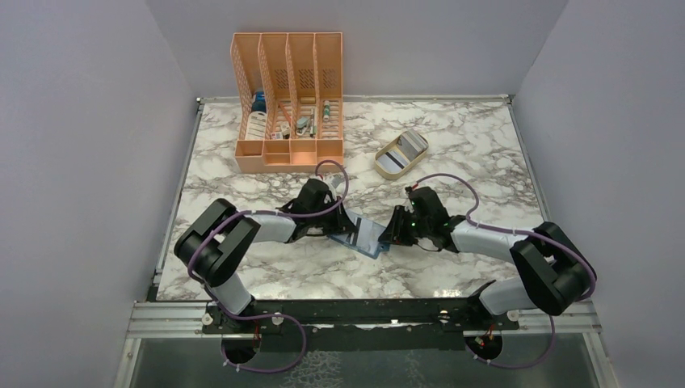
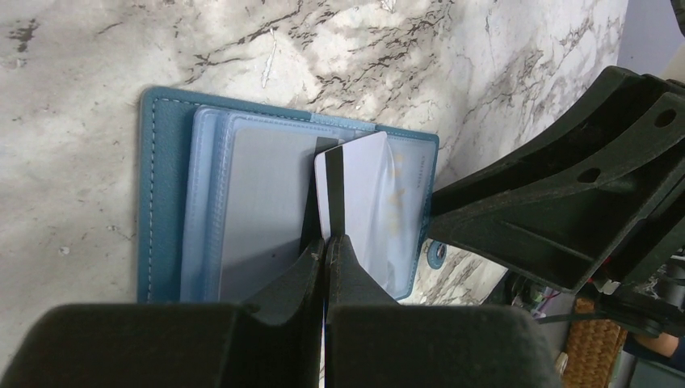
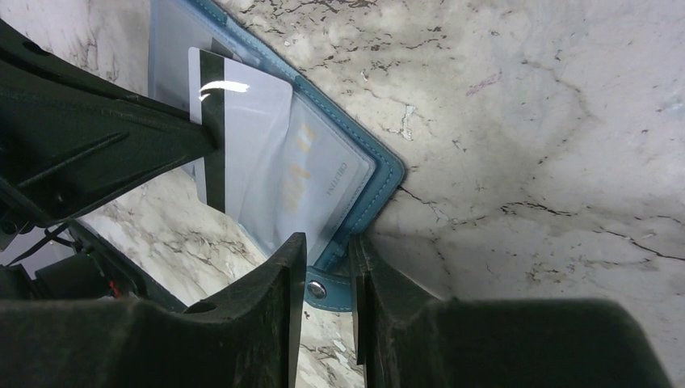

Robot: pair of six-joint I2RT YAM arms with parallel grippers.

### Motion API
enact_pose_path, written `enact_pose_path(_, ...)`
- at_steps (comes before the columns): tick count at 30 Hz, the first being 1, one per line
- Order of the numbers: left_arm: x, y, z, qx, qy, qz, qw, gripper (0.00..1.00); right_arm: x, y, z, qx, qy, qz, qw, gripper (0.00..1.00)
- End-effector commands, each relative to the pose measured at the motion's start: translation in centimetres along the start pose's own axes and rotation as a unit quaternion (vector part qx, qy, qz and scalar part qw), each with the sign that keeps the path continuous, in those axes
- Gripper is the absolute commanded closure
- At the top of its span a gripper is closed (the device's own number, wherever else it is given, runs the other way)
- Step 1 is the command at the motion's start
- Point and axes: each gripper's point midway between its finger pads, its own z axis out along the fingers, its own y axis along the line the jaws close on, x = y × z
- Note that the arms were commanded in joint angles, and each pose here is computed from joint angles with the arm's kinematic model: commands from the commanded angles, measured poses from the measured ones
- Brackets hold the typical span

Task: Put the credit cards into the card holder
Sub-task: Insert the credit card into the card holder.

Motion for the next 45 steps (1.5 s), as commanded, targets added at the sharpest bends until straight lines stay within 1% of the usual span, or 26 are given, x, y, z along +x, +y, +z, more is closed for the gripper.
enact_pose_path(1, 2.6, 1.1, 0.3, -0.028, 0.054, 0.008, 0.998, 1.00, -0.9, -0.2, 0.6, 0.018, -0.013, -0.026, 0.999, 0.73)
enact_pose_path(4, 3.0, 1.4, 0.2, -0.036, 0.067, 0.013, 0.997, 1.00, -1.3, -0.5, 0.7, 0.028, -0.021, -0.031, 0.999, 0.73)
enact_pose_path(10, 3.0, 2.7, -0.7, -0.080, 0.087, 0.032, 0.992, 1.00, -1.8, -1.2, 0.2, 0.051, -0.036, -0.036, 0.997, 0.74)
enact_pose_path(15, 3.0, 3.3, -1.3, -0.105, 0.102, 0.026, 0.989, 1.00, -1.5, -1.6, 0.3, 0.058, -0.028, -0.039, 0.997, 0.75)
enact_pose_path(18, 3.1, 3.2, -1.5, -0.109, 0.110, 0.013, 0.988, 1.00, -1.6, -1.6, 0.3, 0.058, -0.027, -0.039, 0.997, 0.75)
enact_pose_path(24, 2.8, 2.3, -1.8, -0.099, 0.106, 0.006, 0.989, 1.00, -2.5, -0.9, 0.2, 0.053, -0.040, -0.048, 0.997, 0.75)
enact_pose_path(29, 2.7, 2.0, -1.8, -0.096, 0.110, 0.005, 0.989, 1.00, -2.9, -0.4, 0.2, 0.048, -0.039, -0.053, 0.997, 0.70)
enact_pose_path(34, 2.4, 1.9, -1.8, -0.101, 0.116, 0.014, 0.988, 1.00, -3.1, -0.4, 0.4, 0.053, -0.038, -0.055, 0.996, 0.70)
enact_pose_path(37, 2.7, 2.1, -1.7, -0.106, 0.127, 0.017, 0.986, 1.00, -2.9, -0.4, 0.6, 0.053, -0.033, -0.043, 0.997, 0.71)
enact_pose_path(41, 2.9, 2.0, -1.6, -0.101, 0.134, 0.014, 0.986, 1.00, -2.0, -0.6, 0.9, 0.046, -0.032, 0.008, 0.998, 0.71)
enact_pose_path(45, 2.4, 1.5, -1.7, -0.095, 0.129, 0.021, 0.987, 1.00, -1.8, -0.3, 1.6, 0.025, -0.034, 0.018, 0.999, 0.70)
